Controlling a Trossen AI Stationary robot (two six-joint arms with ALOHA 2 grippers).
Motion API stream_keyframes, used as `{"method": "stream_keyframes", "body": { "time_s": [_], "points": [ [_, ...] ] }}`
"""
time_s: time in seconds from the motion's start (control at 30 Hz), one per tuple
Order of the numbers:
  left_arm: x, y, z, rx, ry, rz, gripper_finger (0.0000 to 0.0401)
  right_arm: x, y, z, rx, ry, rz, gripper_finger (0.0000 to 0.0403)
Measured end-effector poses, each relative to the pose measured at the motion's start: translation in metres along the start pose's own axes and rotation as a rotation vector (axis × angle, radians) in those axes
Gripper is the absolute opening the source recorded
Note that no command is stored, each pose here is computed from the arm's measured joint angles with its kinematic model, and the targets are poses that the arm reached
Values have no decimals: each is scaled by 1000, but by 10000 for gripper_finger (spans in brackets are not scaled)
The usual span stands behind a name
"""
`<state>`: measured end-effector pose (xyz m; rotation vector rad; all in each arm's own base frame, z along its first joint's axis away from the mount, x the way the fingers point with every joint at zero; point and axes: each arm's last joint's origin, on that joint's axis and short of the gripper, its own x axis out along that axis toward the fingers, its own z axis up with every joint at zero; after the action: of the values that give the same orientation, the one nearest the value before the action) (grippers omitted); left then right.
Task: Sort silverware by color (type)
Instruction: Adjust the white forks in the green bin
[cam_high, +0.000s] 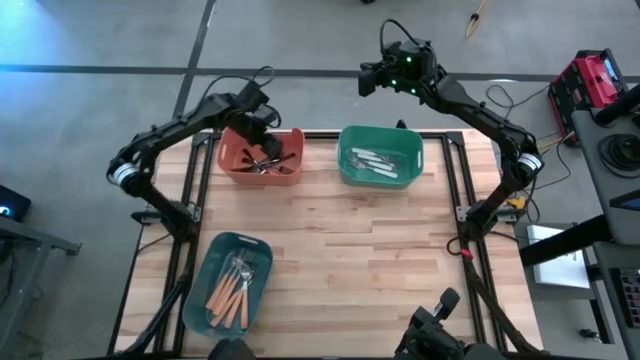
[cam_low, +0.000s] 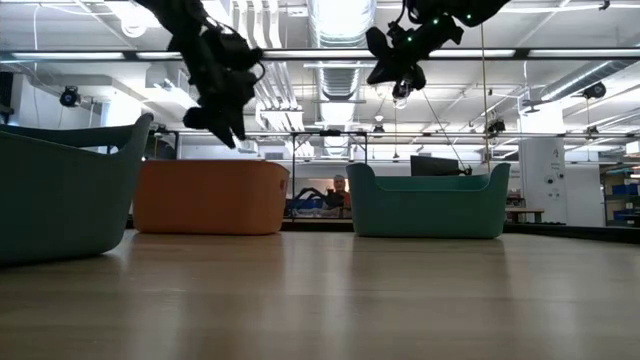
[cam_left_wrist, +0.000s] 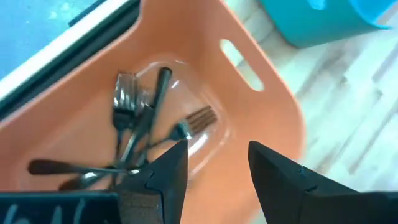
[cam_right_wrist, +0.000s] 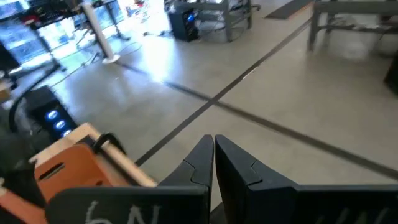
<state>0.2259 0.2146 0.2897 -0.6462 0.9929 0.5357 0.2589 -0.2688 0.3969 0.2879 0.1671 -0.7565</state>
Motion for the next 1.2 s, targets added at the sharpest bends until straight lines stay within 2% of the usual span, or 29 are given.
{"method": "stream_keyframes", "body": {
  "time_s": [0.17,0.37,0.43,0.63,0.73,0.8,0.93,1.03,1.2],
  "points": [
    [-17,-10,-19,-44,-71,-36,151,4,7,-10,-2,73,47,9],
    [-32,-16,-36,-129,-298,-109,151,9,20,-26,-6,189,72,9],
    [-36,-16,-41,-177,-373,-141,151,10,21,-31,31,239,65,9],
    [-44,-17,-50,-273,-522,-215,151,5,13,-71,115,630,-19,9],
    [-48,-17,-51,-291,-553,-207,151,-5,11,-84,133,808,-48,9],
    [-51,-17,-50,-296,-568,-193,151,-10,9,-89,141,876,-68,9],
    [-54,-17,-48,-296,-583,-188,151,-17,8,-94,201,967,-103,9],
    [-54,-18,-47,-295,-583,-189,151,-16,11,-101,241,1005,-85,9],
    [-52,-17,-46,-294,-577,-185,151,-7,21,-132,256,1085,-102,9]
  ]
}}
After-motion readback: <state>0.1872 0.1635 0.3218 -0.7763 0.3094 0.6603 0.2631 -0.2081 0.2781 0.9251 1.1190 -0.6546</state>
